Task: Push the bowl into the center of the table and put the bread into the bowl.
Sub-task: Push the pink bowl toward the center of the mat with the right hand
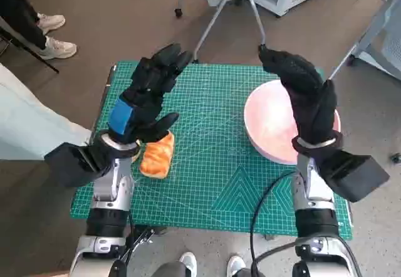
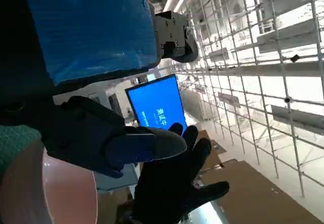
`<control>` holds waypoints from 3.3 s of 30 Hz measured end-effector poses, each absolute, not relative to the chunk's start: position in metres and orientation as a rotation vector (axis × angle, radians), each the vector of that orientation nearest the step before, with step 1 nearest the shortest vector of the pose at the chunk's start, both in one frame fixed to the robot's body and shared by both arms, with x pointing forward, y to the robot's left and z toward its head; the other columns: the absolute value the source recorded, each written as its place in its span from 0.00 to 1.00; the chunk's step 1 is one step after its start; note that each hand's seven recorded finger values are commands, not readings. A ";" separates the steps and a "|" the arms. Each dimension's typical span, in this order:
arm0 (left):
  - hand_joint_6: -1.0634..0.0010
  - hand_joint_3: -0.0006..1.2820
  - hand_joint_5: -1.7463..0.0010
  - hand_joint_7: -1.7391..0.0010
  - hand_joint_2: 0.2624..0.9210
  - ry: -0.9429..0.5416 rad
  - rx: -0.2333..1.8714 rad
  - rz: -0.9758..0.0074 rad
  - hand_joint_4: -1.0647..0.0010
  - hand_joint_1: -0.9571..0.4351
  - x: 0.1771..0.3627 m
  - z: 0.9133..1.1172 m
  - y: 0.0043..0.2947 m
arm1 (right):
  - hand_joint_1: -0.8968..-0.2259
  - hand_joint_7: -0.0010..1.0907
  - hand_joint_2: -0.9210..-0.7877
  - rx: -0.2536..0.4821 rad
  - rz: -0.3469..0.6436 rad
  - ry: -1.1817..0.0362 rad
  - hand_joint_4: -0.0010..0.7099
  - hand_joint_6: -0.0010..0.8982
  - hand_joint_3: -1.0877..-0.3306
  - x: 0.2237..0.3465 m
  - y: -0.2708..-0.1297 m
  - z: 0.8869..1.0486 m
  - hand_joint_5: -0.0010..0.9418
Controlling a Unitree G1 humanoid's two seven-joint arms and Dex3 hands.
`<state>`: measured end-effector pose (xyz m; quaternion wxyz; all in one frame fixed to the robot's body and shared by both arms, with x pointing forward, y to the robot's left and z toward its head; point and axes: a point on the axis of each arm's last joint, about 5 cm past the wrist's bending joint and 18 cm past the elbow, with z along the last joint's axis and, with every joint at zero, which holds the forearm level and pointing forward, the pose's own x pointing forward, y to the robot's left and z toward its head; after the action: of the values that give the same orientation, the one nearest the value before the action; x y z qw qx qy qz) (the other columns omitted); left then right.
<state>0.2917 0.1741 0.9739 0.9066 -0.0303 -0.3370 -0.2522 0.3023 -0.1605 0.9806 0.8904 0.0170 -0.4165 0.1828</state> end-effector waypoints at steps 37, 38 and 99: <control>1.00 0.35 0.82 0.72 1.00 -0.695 -0.069 -0.541 1.00 0.27 0.292 0.977 0.173 | 0.33 0.54 0.00 0.039 0.376 -0.844 0.29 0.02 0.42 0.298 -0.163 0.976 0.00; 1.00 0.35 0.82 0.72 1.00 -0.695 -0.069 -0.541 1.00 0.27 0.292 0.977 0.173 | 0.33 0.54 0.00 0.041 0.371 -0.843 0.29 0.02 0.42 0.298 -0.164 0.975 0.00; 1.00 0.36 0.81 0.72 1.00 -0.712 -0.029 -0.489 1.00 0.28 0.291 0.978 0.183 | 0.53 0.19 0.00 0.315 -0.300 -0.072 0.19 0.20 0.24 0.297 -0.259 0.900 0.02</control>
<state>0.2911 0.1835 0.9775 0.9081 -0.0143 -0.3449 -0.2369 0.2969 -0.2594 0.9004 0.9758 0.1560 -0.0359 -0.1489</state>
